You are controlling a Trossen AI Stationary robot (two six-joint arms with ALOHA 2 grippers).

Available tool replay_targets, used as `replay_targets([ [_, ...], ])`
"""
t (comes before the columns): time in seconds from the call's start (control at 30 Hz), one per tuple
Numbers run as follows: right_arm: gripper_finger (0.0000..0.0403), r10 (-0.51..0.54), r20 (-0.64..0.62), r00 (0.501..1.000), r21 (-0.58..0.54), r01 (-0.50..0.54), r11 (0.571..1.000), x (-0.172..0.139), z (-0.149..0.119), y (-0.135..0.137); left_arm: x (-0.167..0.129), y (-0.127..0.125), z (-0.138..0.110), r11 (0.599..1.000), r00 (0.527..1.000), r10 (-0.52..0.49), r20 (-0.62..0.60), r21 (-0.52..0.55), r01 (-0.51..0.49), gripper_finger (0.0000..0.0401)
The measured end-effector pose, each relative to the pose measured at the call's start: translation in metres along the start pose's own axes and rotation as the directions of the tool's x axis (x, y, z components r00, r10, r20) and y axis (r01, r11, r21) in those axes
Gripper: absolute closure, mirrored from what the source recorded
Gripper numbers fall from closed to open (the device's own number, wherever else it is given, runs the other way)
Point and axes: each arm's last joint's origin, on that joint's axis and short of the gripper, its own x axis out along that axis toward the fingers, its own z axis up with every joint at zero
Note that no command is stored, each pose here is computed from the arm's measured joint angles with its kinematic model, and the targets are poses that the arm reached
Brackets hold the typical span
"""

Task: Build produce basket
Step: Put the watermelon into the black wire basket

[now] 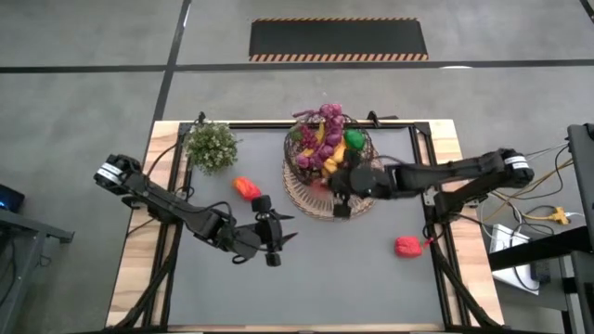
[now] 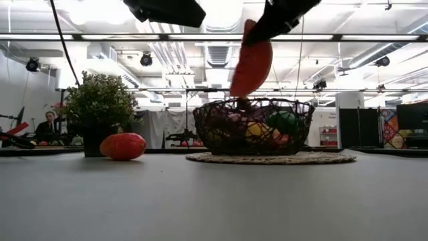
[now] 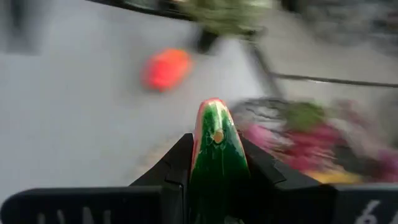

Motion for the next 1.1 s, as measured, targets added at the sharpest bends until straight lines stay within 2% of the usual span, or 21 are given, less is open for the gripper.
replay_targets([
  [0.1, 0.0325, -0.091, -0.096, 0.991, 0.011, 0.093, 0.996, -0.002, 0.006, -0.026, 0.0, 0.0, -0.002, 1.0, 1.0, 0.001, -0.015, 0.03, -0.001, 0.0209],
  [0.2, 0.0325, -0.116, -0.169, 0.979, 0.063, 0.128, 0.99, -0.002, 0.005, -0.051, -0.001, -0.001, -0.002, 0.999, 1.0, 0.001, -0.018, 0.037, 0.0, 0.0209],
  [0.37, 0.0325, 0.026, -0.202, 0.979, 0.211, 0.017, 0.977, -0.001, -0.003, -0.081, -0.012, 0.001, 0.0, 0.999, 1.0, -0.014, -0.016, 0.047, 0.015, 0.0209],
  [0.53, 0.0324, 0.119, -0.302, 0.946, 0.295, -0.026, 0.955, 0.014, -0.03, -0.102, -0.02, 0.001, -0.001, 0.998, 1.0, -0.028, -0.013, 0.052, 0.028, 0.0209],
  [0.8, 0.0321, 0.149, -0.358, 0.922, 0.317, -0.03, 0.948, 0.027, -0.053, -0.106, -0.023, 0.002, -0.011, 0.999, 1.0, -0.009, -0.024, 0.045, 0.01, 0.0209],
  [1.1, 0.0319, 0.22, -0.271, 0.937, 0.352, -0.116, 0.929, 0.039, -0.056, -0.102, -0.024, 0.004, -0.013, 0.999, 1.0, 0.014, -0.022, 0.037, -0.014, 0.0209],
])
